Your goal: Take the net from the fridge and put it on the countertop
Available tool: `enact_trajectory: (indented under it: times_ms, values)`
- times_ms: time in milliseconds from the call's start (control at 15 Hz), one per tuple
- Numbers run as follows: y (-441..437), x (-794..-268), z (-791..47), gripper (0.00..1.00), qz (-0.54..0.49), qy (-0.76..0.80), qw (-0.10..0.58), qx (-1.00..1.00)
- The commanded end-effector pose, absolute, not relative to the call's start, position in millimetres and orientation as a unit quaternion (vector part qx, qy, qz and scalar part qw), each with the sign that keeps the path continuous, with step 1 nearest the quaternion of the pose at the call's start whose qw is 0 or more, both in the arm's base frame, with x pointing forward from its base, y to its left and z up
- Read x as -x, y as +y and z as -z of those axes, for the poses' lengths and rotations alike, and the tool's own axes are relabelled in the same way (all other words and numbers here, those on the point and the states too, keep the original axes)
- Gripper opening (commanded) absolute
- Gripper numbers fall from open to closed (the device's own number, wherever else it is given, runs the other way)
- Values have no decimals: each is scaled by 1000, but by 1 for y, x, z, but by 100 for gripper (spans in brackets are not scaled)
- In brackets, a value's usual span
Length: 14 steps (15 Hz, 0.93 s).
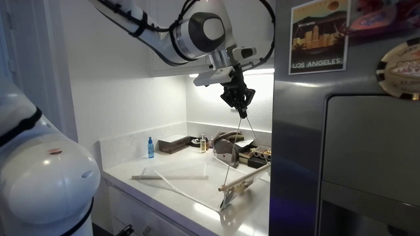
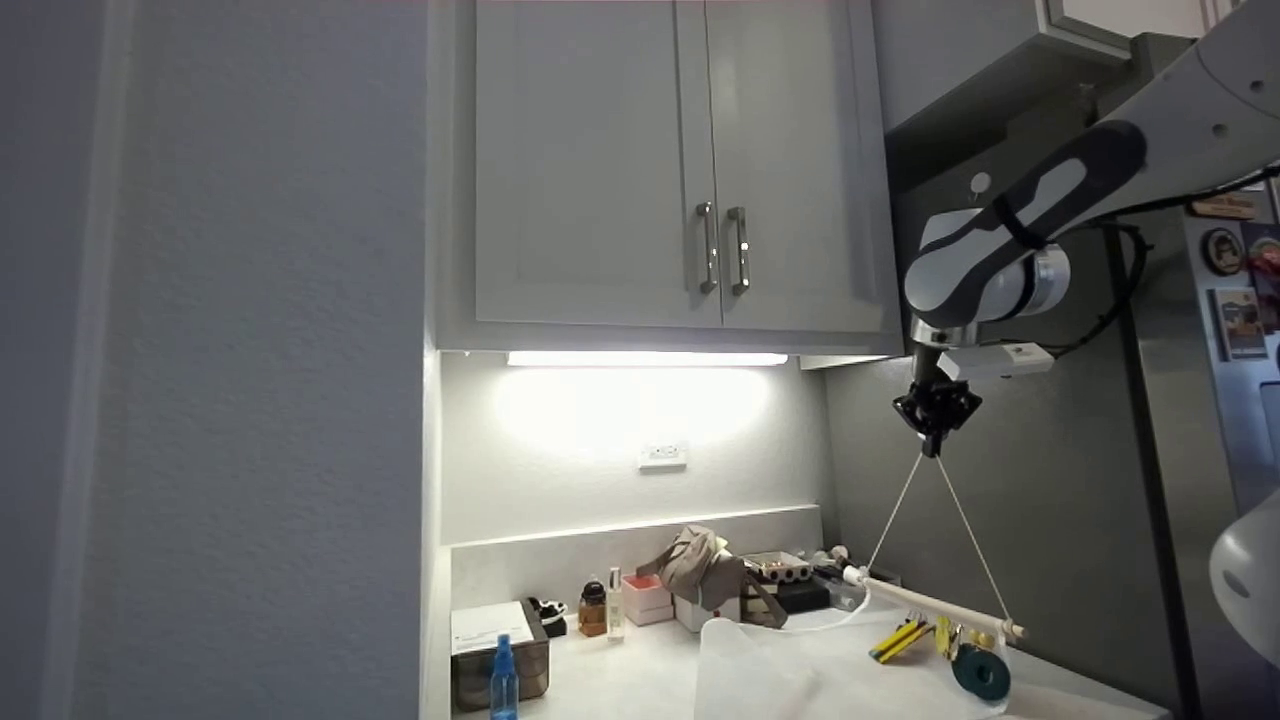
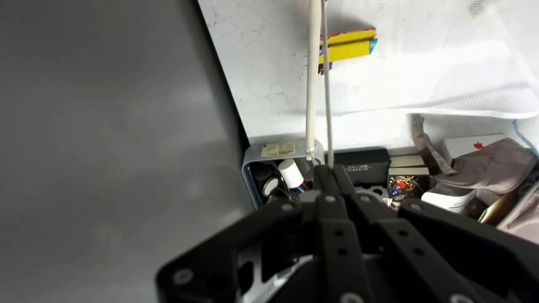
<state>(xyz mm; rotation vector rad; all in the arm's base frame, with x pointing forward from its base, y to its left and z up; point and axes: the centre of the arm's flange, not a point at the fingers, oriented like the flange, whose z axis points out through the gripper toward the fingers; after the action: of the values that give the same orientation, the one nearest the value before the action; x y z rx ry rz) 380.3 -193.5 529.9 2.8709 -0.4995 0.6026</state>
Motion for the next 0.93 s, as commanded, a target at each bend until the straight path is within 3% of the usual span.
enact_trajectory:
  times_ms: [0,133,200,267,867]
  values:
    - [-203,-374,-509,0,-193,-155,70,-966]
    - [-205,-373,-502,0,-184,-158,73,-967]
    - [-204,-373,-501,26,-182,-156,74,-968]
    - [-202,-373,-501,27,-181,-154,76,-968]
    - [-168,-374,-515,93,-178,-120,77,-974]
